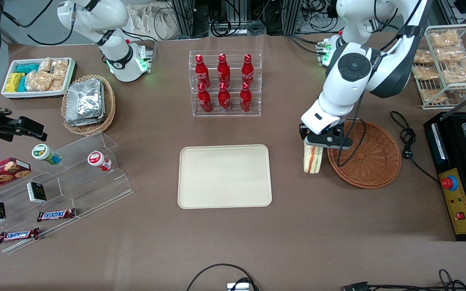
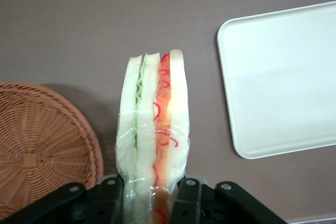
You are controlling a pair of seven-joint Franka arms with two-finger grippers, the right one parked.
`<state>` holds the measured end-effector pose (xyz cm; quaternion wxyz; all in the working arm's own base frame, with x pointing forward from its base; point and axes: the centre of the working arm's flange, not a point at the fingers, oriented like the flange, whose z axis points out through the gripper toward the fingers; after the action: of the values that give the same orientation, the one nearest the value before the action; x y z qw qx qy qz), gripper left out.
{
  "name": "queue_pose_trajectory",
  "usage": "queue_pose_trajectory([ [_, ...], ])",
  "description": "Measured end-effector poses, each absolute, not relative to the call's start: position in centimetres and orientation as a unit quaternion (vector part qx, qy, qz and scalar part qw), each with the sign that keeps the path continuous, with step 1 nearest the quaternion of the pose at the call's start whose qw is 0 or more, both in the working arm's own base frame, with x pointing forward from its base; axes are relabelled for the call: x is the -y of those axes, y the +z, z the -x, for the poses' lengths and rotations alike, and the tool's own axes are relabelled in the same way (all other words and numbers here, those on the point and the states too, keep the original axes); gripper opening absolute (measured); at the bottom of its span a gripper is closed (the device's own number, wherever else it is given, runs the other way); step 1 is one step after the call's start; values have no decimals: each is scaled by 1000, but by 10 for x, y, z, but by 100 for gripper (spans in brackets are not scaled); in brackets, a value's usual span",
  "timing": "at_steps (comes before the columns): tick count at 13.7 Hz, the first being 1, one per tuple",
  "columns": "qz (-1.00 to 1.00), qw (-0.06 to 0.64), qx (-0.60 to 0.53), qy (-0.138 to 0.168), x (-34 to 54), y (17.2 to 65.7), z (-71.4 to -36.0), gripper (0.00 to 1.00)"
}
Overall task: Place sandwich from basket to tray
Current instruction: 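Lift the sandwich out of the basket and carry it toward the cream tray, then lower the sandwich onto the tray and open the left gripper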
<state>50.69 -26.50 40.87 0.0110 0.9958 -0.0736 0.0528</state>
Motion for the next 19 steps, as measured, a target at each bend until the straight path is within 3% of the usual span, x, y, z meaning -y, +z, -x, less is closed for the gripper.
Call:
queue_pose_trajectory([
  [11, -998, 22, 17, 51, 368, 355, -552, 31],
  [19, -999, 3, 16, 43, 428, 285, -549, 31],
])
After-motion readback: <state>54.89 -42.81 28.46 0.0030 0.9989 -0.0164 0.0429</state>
